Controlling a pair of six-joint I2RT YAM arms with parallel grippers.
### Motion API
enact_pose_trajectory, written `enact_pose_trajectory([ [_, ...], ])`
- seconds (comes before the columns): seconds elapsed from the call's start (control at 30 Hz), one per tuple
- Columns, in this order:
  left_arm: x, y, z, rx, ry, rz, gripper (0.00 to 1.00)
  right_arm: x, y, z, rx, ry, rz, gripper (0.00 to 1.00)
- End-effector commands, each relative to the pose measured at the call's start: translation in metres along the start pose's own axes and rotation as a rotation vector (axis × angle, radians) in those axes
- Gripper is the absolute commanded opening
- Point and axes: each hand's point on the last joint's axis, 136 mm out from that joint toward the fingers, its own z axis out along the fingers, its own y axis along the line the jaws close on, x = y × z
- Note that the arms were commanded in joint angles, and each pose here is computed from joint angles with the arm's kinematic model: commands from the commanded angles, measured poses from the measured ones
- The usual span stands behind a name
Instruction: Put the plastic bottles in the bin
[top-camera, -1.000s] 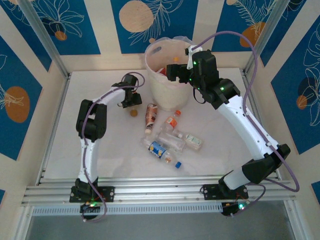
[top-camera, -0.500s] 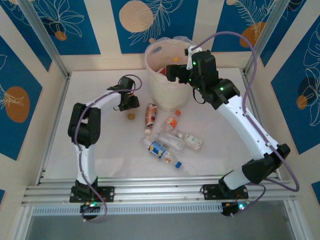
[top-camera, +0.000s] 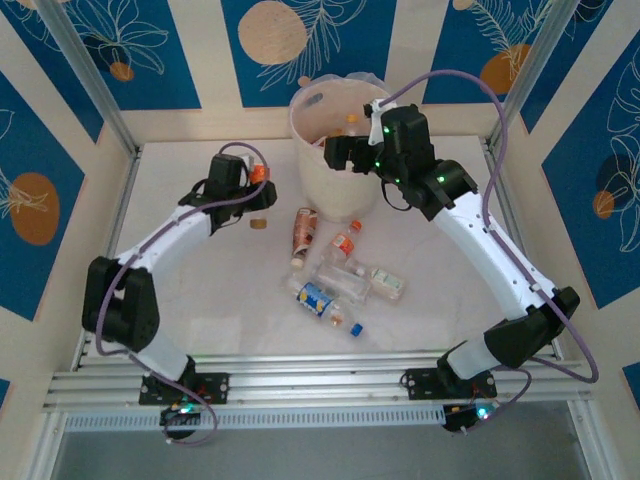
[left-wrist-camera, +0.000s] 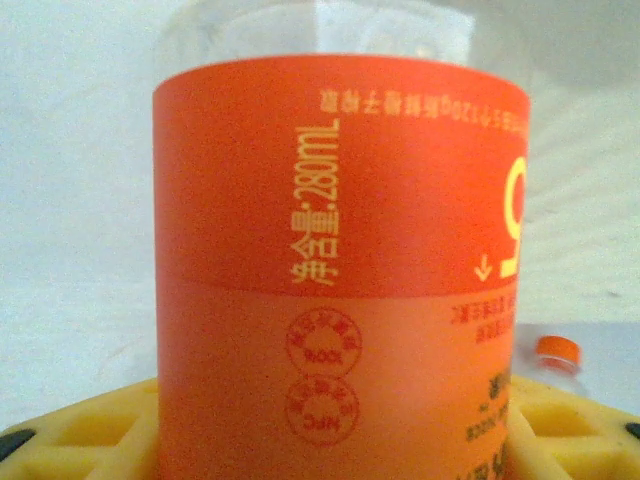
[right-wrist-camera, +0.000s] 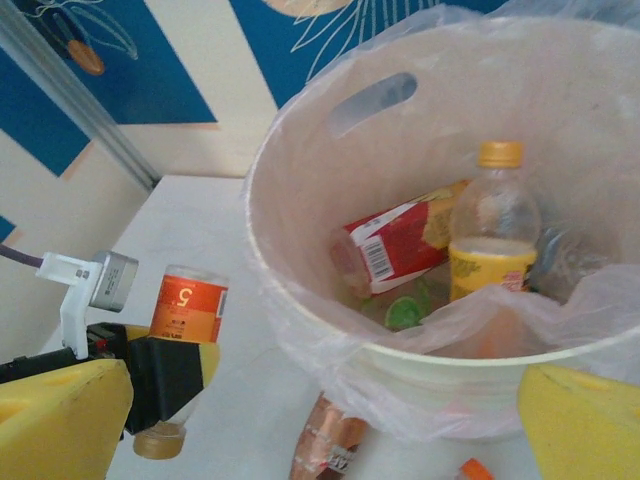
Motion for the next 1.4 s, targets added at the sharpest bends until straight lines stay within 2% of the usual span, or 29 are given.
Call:
enact_pose_trajectory([
  [0.0, -0.022, -0.045, -0.027, 0.181, -0.145, 0.148, 0.56, -0.003, 0.016, -0.012, -0.102, 0.001, 0.045, 0.99],
  [0.27, -0.026, -0.104, -0.072, 0.419, -0.309, 0.368, 0.56, 0.01, 0.033, -0.006, -0.223, 0.091, 0.092, 0.99],
  [0.63, -0.025, -0.161, -0.117, 0.622, -0.438, 0.565, 0.57, 0.03, 0.067, 0.014, -0.448, 0.249, 0.153, 0.99],
  [0.83, -0.024, -0.177, -0.126, 0.656, -0.456, 0.631, 0.58, 0.034, 0.084, 0.021, -0.558, 0.293, 0.186, 0.99],
  [1.03, -0.023, -0.183, -0.126, 0.656, -0.455, 0.655, 0.58, 0.039, 0.09, 0.027, -0.592, 0.32, 0.206, 1.0],
  [1.37, -0.037, -0.184, -0.127, 0.609, -0.501, 0.639, 0.57, 0.049, 0.096, 0.031, -0.591, 0.347, 0.203, 0.9],
])
